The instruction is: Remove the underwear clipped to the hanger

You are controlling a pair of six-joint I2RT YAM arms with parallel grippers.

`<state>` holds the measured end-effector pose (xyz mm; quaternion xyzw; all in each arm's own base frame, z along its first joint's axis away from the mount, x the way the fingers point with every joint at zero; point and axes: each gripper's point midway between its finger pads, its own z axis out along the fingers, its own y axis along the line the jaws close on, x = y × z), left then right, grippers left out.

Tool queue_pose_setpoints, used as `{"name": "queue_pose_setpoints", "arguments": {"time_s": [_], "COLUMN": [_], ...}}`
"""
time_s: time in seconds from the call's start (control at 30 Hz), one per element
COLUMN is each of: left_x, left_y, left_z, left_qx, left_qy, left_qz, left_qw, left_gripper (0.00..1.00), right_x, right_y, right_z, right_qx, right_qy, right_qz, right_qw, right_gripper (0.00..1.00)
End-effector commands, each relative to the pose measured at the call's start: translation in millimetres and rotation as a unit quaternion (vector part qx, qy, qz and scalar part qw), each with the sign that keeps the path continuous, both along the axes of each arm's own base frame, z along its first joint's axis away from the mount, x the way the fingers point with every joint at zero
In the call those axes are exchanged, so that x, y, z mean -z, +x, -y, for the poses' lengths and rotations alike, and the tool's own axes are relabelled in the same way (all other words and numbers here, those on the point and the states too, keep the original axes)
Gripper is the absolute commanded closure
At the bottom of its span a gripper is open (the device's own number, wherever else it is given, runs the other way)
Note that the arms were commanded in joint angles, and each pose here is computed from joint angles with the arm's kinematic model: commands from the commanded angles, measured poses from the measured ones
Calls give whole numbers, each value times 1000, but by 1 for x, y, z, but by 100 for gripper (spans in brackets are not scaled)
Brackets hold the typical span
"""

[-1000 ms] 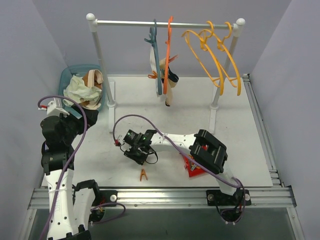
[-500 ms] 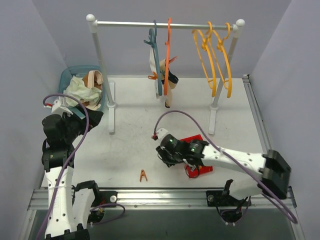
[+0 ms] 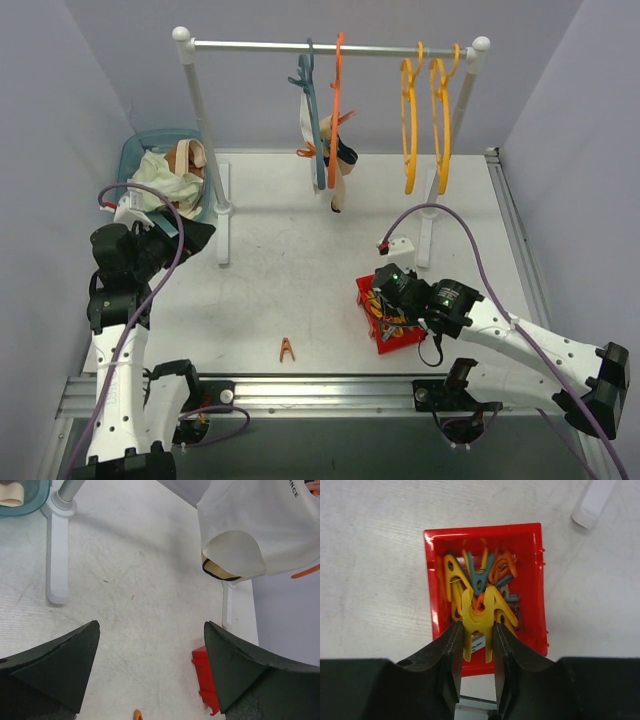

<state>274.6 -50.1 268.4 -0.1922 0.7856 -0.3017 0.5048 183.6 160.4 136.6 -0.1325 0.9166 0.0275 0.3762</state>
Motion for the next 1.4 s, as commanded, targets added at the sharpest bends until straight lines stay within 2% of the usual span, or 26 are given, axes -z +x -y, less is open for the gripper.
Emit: {"name": "queue_pose_setpoints", "arguments": {"time_s": [0.0, 0.03, 0.07, 0.1, 0.13, 0.2, 0.3, 0.4, 0.5, 0.8, 1.03, 1.27, 1.37], "left_x": [-8, -7, -6, -6, -6, -8, -8, -6, -4, -3, -4, -1, 0], "left_y": [3, 3, 3, 3, 3, 4, 4, 4, 2, -8, -11, -13, -14], "left_z": [8, 8, 8, 9, 10, 10, 11, 11, 12, 9, 10, 12, 13], "left_qx": [28, 29, 29, 31, 32, 34, 36, 37, 39, 29, 32, 36, 37], "left_qy": [9, 11, 11, 11, 10, 10, 10, 9, 9, 25, 24, 21, 22], "left_qz": [24, 22, 22, 22, 21, 25, 24, 23, 20, 17, 19, 17, 16], "left_qw": [999, 999, 999, 999, 999, 999, 999, 999, 999, 999, 999, 999, 999], "left_gripper": [6, 6, 6, 6, 6, 6, 6, 6, 6, 6, 6, 6, 6], "right_x": [15, 16, 16, 13, 13, 8, 5, 4, 25, 50, 73, 101, 109], "right_y": [-1, 0, 1, 3, 4, 4, -2, -17, -32, -34, -45, -56, -64], "right_z": [31, 32, 31, 29, 27, 17, -13, -59, -107, -197, -222, -209, -206], "right_qx": [57, 59, 58, 52, 49, 32, -20, -95, -141, -97, -83, -50, -53], "right_qy": [-53, -59, -63, -64, -64, -46, -2, 38, 23, 22, -6, -54, -59], "right_qz": [-13, -14, -14, -12, -12, -14, -28, -43, -75, -83, -110, -132, -148], "right_qw": [997, 996, 996, 997, 997, 998, 999, 994, 987, 992, 990, 988, 986], "right_gripper": [97, 89, 77, 55, 46, 33, 24, 21, 21, 23, 26, 28, 33]}}
